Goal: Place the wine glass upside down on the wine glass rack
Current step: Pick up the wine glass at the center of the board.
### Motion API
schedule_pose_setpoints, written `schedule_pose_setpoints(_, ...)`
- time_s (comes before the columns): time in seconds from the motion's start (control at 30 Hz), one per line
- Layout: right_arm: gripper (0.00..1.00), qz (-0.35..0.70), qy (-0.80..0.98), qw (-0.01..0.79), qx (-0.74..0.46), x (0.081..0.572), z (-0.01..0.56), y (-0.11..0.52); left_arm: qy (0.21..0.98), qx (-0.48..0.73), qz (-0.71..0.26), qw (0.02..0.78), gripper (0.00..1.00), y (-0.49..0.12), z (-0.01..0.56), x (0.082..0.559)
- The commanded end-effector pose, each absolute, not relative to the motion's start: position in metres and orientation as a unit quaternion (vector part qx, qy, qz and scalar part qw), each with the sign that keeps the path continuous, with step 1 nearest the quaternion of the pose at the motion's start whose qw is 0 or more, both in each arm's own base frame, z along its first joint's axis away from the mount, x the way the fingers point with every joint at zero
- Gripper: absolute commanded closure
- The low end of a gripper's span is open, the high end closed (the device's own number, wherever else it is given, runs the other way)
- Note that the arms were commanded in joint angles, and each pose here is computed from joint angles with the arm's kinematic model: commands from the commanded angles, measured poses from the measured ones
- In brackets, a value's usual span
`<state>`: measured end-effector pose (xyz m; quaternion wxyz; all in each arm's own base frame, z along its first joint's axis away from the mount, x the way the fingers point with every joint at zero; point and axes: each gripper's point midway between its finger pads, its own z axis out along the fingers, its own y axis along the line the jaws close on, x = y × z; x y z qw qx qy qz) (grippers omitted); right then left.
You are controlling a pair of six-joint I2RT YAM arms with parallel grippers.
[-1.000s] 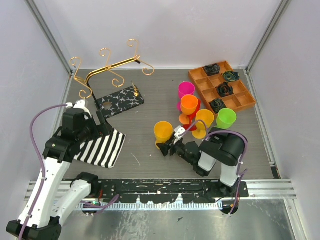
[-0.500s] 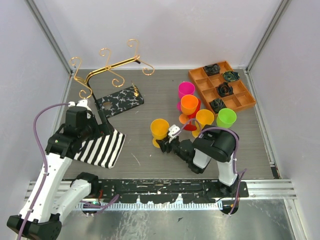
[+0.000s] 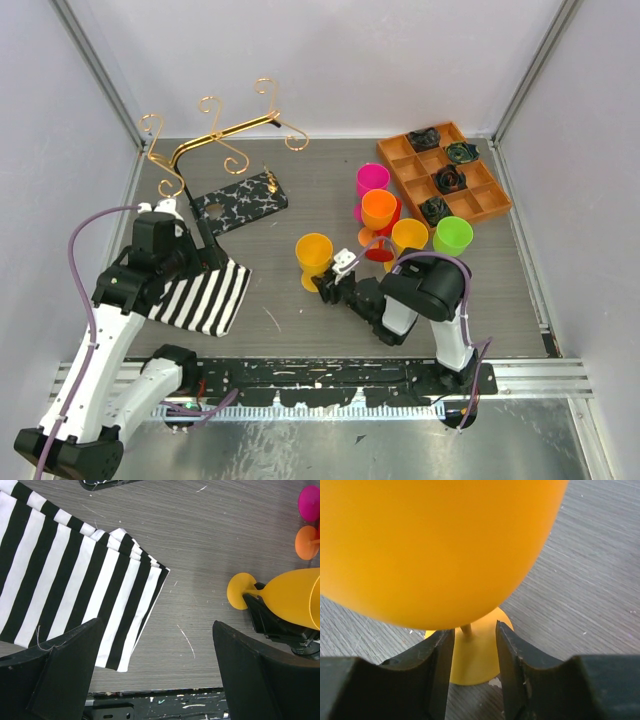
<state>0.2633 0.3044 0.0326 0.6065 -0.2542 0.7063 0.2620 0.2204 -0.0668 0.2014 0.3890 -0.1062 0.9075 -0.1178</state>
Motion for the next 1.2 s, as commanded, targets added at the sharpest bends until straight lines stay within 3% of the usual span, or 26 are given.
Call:
schedule_pose_setpoints(0.0, 0.54, 0.296, 0.645, 0.665, -0.231, 0.273, 0.080, 0.321, 0.905, -0.107, -0.123, 0.393, 0.02, -0.068, 0.201, 0.223)
schedule_pose_setpoints(0.33, 0.46, 0.306, 0.633, 0.674, -0.230, 0.281, 0.088, 0.334, 0.910, -0.105, -0.123, 0.382, 0.02, -0.070, 0.196, 0.225)
schedule_pose_setpoints(0.7, 0.46, 0.312, 0.627, 0.678, -0.223, 0.288, 0.090, 0.344, 0.913, -0.102, -0.124, 0.375, 0.02, -0.072, 0.193, 0.226)
schedule_pose_setpoints(1.17, 0.72, 0.306, 0.625, 0.682, -0.226, 0.291, 0.091, 0.345, 0.915, -0.100, -0.123, 0.372, 0.02, -0.073, 0.192, 0.227)
